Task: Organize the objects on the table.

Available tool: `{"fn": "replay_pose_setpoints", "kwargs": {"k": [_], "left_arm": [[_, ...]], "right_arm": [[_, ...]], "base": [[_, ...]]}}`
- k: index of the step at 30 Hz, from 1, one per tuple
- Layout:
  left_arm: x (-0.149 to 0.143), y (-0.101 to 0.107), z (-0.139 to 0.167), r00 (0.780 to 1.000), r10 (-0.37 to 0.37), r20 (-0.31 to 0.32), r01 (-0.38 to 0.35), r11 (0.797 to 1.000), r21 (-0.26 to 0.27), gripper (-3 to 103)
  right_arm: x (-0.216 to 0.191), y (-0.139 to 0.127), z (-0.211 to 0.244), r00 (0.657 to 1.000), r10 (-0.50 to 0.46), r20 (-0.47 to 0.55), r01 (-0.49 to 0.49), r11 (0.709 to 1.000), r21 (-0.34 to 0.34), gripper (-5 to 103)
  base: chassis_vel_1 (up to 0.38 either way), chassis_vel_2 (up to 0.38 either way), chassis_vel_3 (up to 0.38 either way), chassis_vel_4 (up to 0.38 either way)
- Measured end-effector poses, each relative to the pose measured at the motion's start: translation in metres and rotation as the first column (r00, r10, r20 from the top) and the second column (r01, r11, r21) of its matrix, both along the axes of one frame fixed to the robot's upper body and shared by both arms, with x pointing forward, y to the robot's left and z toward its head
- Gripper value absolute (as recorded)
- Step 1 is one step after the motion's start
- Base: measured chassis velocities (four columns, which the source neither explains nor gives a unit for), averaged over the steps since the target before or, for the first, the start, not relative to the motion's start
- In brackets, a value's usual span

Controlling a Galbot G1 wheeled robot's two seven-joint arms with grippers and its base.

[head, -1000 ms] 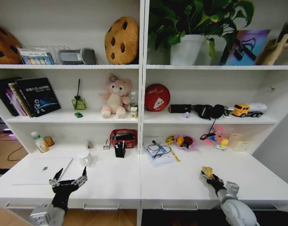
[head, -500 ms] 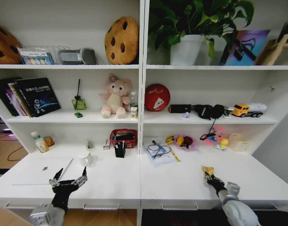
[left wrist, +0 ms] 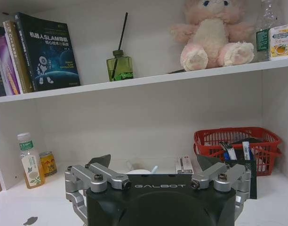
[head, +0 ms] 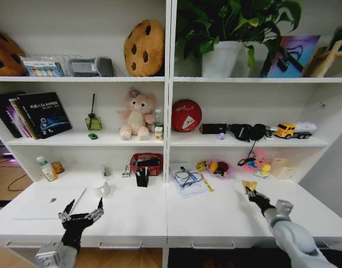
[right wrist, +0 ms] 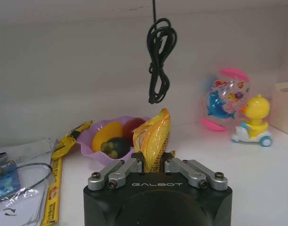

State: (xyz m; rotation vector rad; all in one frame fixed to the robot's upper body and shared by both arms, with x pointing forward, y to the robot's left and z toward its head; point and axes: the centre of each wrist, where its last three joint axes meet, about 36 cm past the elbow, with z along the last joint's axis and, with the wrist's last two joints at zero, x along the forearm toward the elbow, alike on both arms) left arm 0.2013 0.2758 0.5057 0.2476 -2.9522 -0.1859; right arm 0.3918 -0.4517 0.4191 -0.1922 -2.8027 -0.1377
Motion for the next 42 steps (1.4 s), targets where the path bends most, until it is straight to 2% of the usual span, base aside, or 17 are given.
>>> {"fn": "replay_pose_setpoints", "kwargs": {"k": [10, 13, 15, 17, 23, 25, 28, 30, 31, 33, 34, 35, 36, 37, 40, 41, 42], "left_arm": [[0.000, 0.000, 0.000, 1.000, 0.000, 0.000, 0.000, 1.000, 0.000, 100], [0.000, 0.000, 0.000, 1.000, 0.000, 0.000, 0.000, 1.000, 0.000, 100], [0.000, 0.000, 0.000, 1.000, 0.000, 0.000, 0.000, 1.000, 0.000, 100], [0.000, 0.000, 0.000, 1.000, 0.000, 0.000, 0.000, 1.000, 0.000, 100], [0.000, 0.000, 0.000, 1.000, 0.000, 0.000, 0.000, 1.000, 0.000, 100], [0.000, 0.000, 0.000, 1.000, 0.000, 0.000, 0.000, 1.000, 0.000, 100], [0.000, 0.000, 0.000, 1.000, 0.000, 0.000, 0.000, 1.000, 0.000, 100], [0.000, 0.000, 0.000, 1.000, 0.000, 0.000, 0.000, 1.000, 0.000, 100], [0.000, 0.000, 0.000, 1.000, 0.000, 0.000, 0.000, 1.000, 0.000, 100], [0.000, 0.000, 0.000, 1.000, 0.000, 0.000, 0.000, 1.000, 0.000, 100], [0.000, 0.000, 0.000, 1.000, 0.000, 0.000, 0.000, 1.000, 0.000, 100], [0.000, 0.000, 0.000, 1.000, 0.000, 0.000, 0.000, 1.000, 0.000, 100], [0.000, 0.000, 0.000, 1.000, 0.000, 0.000, 0.000, 1.000, 0.000, 100], [0.000, 0.000, 0.000, 1.000, 0.000, 0.000, 0.000, 1.000, 0.000, 100], [0.000, 0.000, 0.000, 1.000, 0.000, 0.000, 0.000, 1.000, 0.000, 100], [0.000, 0.000, 0.000, 1.000, 0.000, 0.000, 0.000, 1.000, 0.000, 100], [0.000, 0.000, 0.000, 1.000, 0.000, 0.000, 0.000, 1.000, 0.000, 100]], "right_arm": [[0.110, 0.004, -0.006, 0.999, 0.025, -0.021, -0.025, 1.000, -0.007, 16], [0.124, 0.006, -0.011, 0.999, 0.024, -0.025, -0.025, 0.999, -0.028, 16], [0.146, 0.002, -0.019, 1.000, 0.015, -0.024, -0.017, 0.997, -0.081, 16], [0.157, -0.001, -0.021, 1.000, 0.005, -0.023, -0.007, 0.995, -0.098, 16], [0.182, -0.005, -0.032, 0.998, -0.029, -0.050, 0.024, 0.996, -0.090, 14], [0.183, -0.003, -0.034, 0.998, -0.029, -0.055, 0.024, 0.996, -0.086, 18], [0.183, 0.000, -0.038, 0.998, -0.025, -0.062, 0.019, 0.996, -0.082, 34], [0.181, 0.001, -0.039, 0.998, -0.023, -0.063, 0.017, 0.997, -0.081, 34], [0.178, 0.003, -0.038, 0.998, -0.016, -0.061, 0.011, 0.997, -0.077, 44], [0.175, 0.004, -0.037, 0.998, -0.011, -0.058, 0.007, 0.997, -0.074, 44], [0.171, 0.004, -0.034, 0.999, -0.006, -0.052, 0.002, 0.998, -0.069, 50], [0.165, 0.005, -0.031, 0.999, 0.000, -0.045, -0.003, 0.998, -0.064, 61], [0.165, 0.005, -0.031, 0.999, 0.000, -0.045, -0.003, 0.998, -0.064, 61], [0.158, 0.005, -0.029, 0.999, 0.006, -0.039, -0.009, 0.998, -0.061, 61], [0.126, 0.003, -0.025, 0.999, 0.024, -0.033, -0.025, 0.999, -0.039, 78], [0.126, 0.003, -0.025, 0.999, 0.024, -0.033, -0.025, 0.999, -0.039, 78], [0.110, 0.003, -0.022, 0.999, 0.032, -0.025, -0.033, 0.999, -0.039, 83]], "base": [[0.000, 0.000, 0.000, 0.000], [0.000, 0.000, 0.000, 0.000], [0.000, 0.000, 0.000, 0.000], [0.000, 0.000, 0.000, 0.000], [0.000, 0.000, 0.000, 0.000], [0.000, 0.000, 0.000, 0.000], [0.000, 0.000, 0.000, 0.000], [0.000, 0.000, 0.000, 0.000], [0.000, 0.000, 0.000, 0.000], [0.000, 0.000, 0.000, 0.000], [0.000, 0.000, 0.000, 0.000], [0.000, 0.000, 0.000, 0.000], [0.000, 0.000, 0.000, 0.000], [0.000, 0.000, 0.000, 0.000], [0.000, 0.000, 0.000, 0.000], [0.000, 0.000, 0.000, 0.000], [0.000, 0.000, 0.000, 0.000]]}}
